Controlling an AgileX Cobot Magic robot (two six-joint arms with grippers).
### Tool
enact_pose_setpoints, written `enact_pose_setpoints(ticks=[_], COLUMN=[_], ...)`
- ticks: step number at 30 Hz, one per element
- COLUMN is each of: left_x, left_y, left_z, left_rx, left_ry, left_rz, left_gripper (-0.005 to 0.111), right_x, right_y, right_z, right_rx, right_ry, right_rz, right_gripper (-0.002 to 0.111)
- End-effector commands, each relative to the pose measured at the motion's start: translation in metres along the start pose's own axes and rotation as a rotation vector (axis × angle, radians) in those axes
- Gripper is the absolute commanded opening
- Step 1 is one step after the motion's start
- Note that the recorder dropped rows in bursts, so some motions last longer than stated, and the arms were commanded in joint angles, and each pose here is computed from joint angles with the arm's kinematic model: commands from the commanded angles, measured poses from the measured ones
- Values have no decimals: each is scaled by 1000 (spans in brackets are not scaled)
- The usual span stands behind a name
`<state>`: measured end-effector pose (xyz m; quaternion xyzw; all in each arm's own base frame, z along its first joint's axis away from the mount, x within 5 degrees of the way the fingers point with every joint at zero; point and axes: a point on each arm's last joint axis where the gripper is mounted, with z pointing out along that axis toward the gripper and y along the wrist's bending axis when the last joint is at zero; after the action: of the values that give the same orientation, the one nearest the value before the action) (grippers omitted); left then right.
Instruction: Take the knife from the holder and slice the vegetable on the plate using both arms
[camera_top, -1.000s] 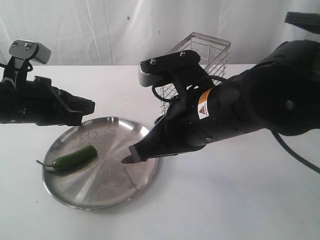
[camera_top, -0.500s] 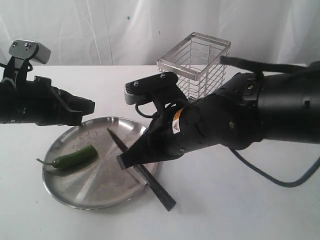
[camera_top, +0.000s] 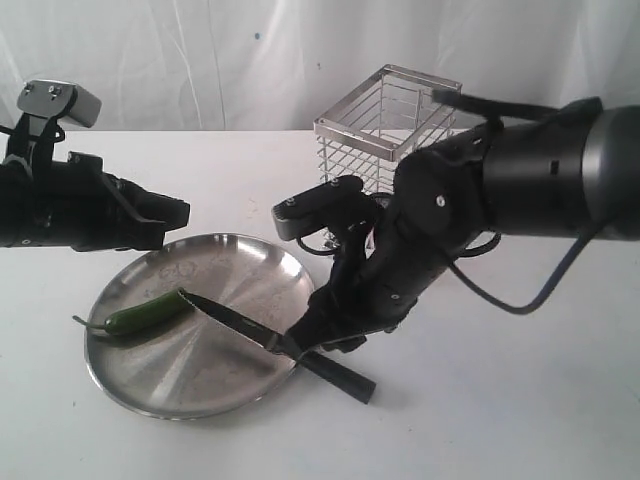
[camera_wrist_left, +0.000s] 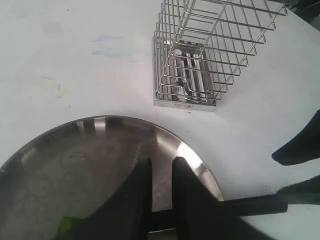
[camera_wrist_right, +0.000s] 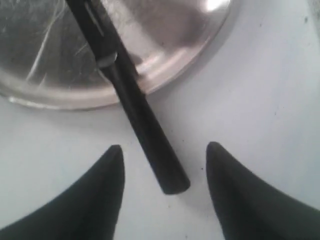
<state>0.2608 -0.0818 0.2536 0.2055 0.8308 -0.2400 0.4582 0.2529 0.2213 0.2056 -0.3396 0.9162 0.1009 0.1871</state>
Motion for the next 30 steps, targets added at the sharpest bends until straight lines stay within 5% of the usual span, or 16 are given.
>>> enact_pose_setpoints(ticks=[1, 10, 30], left_x=[0, 15, 15], left_y=[-5, -5, -5], left_z=[-1, 0, 0], left_rx=[47, 47, 48], left_ry=[-9, 31, 31], left_rz=[-25, -50, -46], left_gripper=[21, 21, 21], right_x=[-1, 2, -3], right_y=[-19, -79, -100], right_z=[-15, 14, 84], right_rx=[-147, -570, -661], right_ry=[74, -13, 76], right_rz=[-53, -39, -184], right_gripper=[58, 58, 58])
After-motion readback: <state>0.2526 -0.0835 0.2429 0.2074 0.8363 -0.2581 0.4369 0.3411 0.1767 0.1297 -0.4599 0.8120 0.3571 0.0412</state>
